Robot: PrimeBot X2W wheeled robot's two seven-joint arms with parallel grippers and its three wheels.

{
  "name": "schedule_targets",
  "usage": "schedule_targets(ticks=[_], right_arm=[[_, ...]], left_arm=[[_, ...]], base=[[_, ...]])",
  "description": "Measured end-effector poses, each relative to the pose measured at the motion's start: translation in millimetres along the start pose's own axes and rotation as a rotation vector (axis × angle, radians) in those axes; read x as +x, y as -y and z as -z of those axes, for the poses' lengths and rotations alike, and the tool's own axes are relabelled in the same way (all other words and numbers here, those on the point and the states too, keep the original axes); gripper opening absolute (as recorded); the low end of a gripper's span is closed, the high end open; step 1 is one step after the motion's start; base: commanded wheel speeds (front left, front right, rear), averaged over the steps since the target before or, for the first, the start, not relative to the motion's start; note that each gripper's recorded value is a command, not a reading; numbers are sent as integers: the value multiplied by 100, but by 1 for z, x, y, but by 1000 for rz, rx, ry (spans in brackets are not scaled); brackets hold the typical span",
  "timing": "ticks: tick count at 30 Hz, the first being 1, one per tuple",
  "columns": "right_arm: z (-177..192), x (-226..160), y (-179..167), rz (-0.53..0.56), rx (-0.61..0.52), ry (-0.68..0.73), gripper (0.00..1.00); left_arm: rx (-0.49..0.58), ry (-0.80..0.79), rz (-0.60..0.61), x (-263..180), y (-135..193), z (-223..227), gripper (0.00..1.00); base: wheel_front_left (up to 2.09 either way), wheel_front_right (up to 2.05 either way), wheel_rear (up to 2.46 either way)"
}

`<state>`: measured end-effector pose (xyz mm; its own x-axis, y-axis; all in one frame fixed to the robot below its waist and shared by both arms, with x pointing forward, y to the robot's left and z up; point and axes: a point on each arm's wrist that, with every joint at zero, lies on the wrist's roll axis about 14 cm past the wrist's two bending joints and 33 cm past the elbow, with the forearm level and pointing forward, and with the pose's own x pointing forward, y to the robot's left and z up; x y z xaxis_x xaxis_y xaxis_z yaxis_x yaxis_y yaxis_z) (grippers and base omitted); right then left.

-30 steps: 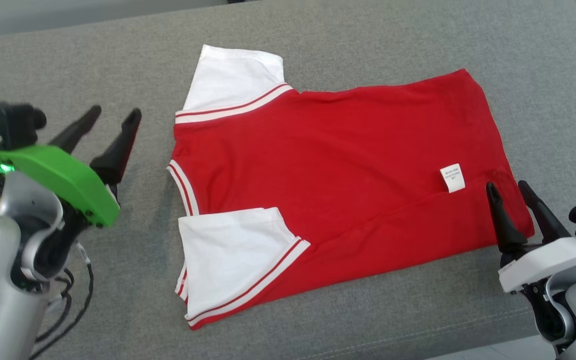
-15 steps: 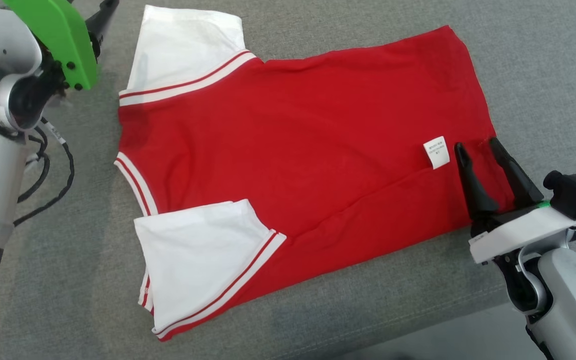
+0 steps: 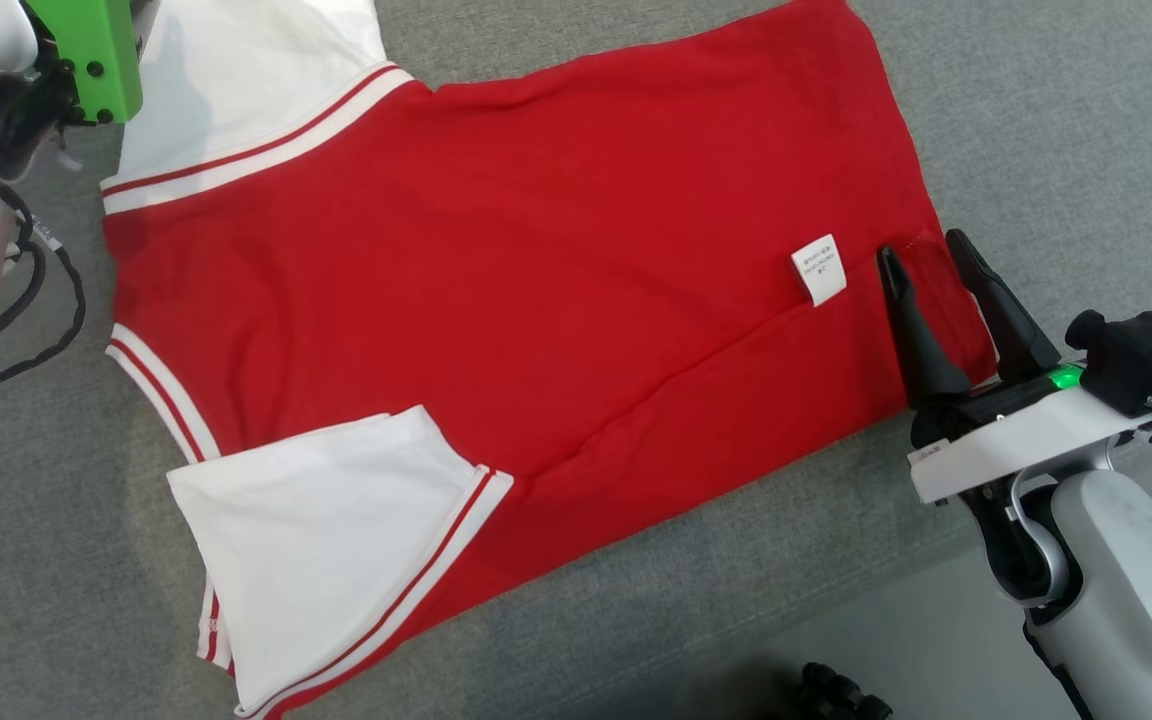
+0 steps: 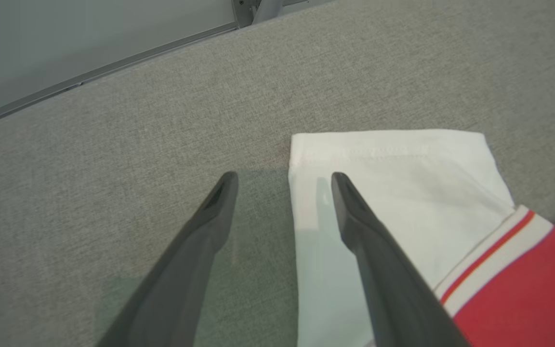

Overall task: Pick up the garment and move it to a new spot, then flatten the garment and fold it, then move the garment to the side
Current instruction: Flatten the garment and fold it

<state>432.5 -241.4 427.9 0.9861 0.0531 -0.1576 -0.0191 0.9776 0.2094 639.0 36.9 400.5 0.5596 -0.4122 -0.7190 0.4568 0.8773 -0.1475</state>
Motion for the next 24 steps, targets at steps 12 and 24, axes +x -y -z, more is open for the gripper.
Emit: schedule_targets(ticks=[12,24], right_arm=[[1,-4,7,30,-6,-2,100],[-2,-7,16,59,-16,1,100]], left_arm=[[44,-52,-16,28,-4,8,100],[30,-99,-2,44,-2,14,62]], base=[[0,0,0],[0,0,0]])
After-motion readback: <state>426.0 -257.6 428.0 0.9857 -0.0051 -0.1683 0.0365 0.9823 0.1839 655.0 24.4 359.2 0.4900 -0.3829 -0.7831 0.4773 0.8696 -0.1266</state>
